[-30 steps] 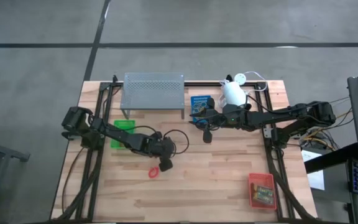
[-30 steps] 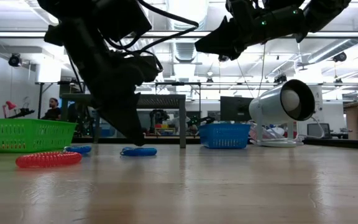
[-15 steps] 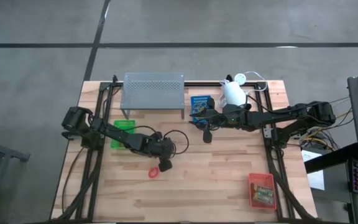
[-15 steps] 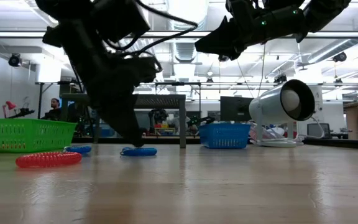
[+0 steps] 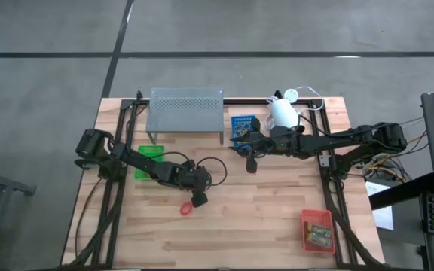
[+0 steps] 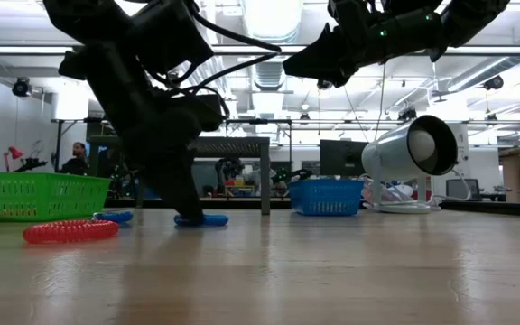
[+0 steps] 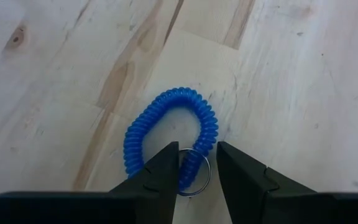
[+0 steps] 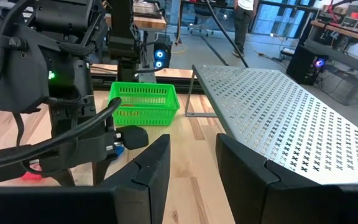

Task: Pick & Place Office Desk Supplies
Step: Put the blue spring keychain into the green bin

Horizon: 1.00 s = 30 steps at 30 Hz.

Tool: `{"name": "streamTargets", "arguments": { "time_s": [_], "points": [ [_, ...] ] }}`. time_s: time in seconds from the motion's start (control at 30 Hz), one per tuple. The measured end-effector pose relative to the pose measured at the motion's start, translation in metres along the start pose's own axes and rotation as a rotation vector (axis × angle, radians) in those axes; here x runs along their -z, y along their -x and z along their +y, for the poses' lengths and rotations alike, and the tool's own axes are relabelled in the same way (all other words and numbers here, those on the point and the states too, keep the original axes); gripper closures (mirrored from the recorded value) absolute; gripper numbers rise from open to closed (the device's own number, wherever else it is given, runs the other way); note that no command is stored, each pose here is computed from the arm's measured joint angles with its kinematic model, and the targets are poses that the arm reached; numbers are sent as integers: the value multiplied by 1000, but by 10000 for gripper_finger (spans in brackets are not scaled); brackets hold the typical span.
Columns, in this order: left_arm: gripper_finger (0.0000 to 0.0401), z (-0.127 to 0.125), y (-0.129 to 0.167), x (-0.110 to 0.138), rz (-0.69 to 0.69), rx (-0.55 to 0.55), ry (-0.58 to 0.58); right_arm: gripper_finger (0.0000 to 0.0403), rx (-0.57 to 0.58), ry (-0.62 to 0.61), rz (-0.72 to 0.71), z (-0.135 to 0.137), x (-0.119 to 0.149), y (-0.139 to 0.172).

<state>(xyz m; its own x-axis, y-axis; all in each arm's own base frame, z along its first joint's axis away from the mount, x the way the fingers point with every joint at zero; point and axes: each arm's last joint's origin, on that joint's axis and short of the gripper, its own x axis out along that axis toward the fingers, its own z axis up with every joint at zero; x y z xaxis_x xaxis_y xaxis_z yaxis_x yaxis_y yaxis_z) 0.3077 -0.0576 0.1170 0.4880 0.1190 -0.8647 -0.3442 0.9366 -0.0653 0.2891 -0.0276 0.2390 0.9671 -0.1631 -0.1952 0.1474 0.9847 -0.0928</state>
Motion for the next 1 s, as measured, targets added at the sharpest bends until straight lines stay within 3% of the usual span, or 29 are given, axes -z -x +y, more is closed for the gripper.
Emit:
{"name": "streamTargets", "arguments": {
  "time_s": [1.0],
  "points": [
    [283, -2, 5, -4, -19, 26, -11, 275, 0, 0, 0, 0, 0, 0]
  ]
}}
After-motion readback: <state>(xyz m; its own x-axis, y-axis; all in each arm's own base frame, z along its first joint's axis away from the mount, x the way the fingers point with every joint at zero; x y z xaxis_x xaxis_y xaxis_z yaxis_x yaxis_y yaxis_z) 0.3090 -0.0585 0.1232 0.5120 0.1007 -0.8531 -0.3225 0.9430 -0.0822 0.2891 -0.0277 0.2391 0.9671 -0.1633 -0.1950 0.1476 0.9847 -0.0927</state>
